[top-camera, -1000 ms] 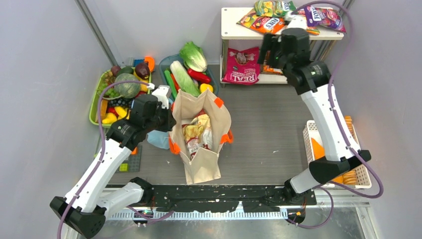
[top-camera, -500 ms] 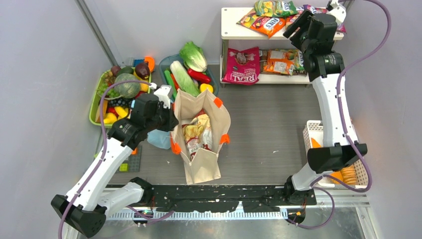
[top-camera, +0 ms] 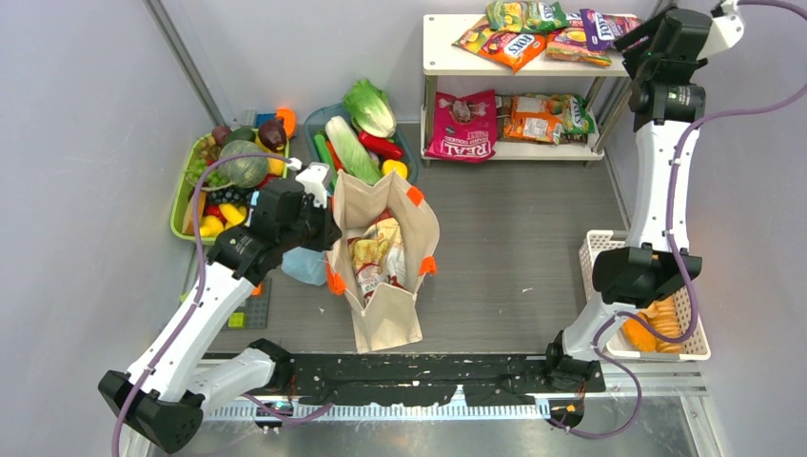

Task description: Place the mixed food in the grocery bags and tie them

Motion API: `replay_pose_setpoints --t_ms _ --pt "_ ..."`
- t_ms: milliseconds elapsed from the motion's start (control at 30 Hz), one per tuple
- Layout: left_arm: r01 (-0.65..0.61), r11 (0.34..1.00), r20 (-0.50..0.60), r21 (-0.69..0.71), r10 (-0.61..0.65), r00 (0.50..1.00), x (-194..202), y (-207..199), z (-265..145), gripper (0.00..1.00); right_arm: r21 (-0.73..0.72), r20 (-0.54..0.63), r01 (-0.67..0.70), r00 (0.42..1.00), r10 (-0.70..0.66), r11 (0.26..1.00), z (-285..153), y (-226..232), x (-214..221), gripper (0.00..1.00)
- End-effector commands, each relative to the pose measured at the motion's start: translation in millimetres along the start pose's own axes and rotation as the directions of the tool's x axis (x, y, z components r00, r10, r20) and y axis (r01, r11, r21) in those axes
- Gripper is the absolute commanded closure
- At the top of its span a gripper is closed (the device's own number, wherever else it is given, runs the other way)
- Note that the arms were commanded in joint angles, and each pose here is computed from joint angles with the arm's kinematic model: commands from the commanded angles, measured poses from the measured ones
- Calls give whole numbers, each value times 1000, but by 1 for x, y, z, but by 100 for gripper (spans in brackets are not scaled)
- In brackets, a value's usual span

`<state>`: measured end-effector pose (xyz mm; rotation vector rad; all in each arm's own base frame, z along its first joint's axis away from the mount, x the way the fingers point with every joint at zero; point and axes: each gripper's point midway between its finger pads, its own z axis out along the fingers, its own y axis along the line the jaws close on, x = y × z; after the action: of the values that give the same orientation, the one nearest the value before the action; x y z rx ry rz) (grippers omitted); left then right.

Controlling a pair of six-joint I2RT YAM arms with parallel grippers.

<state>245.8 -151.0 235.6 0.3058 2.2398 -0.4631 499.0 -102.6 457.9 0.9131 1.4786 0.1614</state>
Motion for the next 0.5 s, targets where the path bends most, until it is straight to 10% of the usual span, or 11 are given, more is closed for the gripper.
replay_pose_setpoints --t_ms 0,467 --pt "-20 1000 60 10 19 998 -15 -1 3 100 -41 7 -72 997 72 997 11 0 -13 26" --pt "-34 999 15 -3 34 999 -10 2 14 100 -108 -78 -251 967 244 962 80 -10 0 35"
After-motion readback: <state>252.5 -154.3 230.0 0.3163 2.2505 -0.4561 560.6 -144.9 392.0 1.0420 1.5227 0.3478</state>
